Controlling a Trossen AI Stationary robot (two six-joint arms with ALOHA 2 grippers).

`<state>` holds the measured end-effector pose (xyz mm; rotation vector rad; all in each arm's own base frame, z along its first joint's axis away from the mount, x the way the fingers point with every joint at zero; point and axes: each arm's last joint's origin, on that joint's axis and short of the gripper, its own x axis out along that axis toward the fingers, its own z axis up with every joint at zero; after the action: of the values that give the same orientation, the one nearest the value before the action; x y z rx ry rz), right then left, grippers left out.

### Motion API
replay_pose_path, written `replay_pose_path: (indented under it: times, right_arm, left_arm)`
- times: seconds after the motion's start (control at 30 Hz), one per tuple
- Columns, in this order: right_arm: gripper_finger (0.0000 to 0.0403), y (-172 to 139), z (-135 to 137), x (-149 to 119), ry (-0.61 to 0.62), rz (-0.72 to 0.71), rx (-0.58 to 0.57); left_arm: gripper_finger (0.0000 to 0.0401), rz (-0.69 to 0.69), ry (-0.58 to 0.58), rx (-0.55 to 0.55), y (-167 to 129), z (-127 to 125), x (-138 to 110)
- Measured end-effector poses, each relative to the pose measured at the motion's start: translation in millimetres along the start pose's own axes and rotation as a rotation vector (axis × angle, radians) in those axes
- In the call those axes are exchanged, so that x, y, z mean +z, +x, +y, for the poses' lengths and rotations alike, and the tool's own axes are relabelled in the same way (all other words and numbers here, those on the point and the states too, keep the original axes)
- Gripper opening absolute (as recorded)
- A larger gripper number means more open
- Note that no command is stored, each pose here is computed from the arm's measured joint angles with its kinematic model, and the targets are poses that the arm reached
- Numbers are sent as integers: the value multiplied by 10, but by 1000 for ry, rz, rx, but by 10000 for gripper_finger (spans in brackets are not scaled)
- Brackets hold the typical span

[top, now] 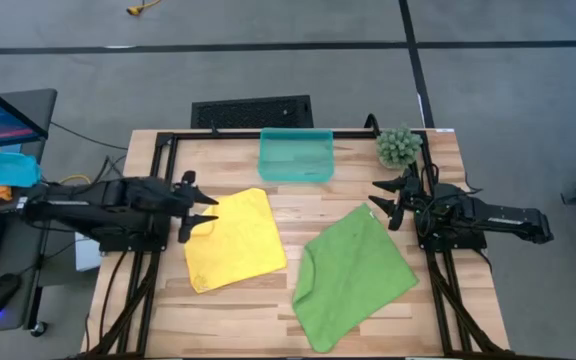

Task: Roll microfiber towels into tight, uniform cylinder then place into a basket
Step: Fold the yellow microfiber towel

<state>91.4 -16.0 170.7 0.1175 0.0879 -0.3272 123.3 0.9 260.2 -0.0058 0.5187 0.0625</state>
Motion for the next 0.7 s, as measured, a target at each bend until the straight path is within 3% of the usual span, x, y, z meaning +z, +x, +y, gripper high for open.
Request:
replay_pose_path:
  times: [0.33,0.57,0.7]
  right_arm:
    - [254,0,1,-1,0,1,3]
    - [254,0,1,0,0,0,3]
    - [254,0,1,-1,0,1,4]
  left_arm:
    - [184,460,-96,-49,337,-183,-20]
    - [184,764,-29,104,546,-321,-266]
    - [184,849,-10,128,657,-391,-360]
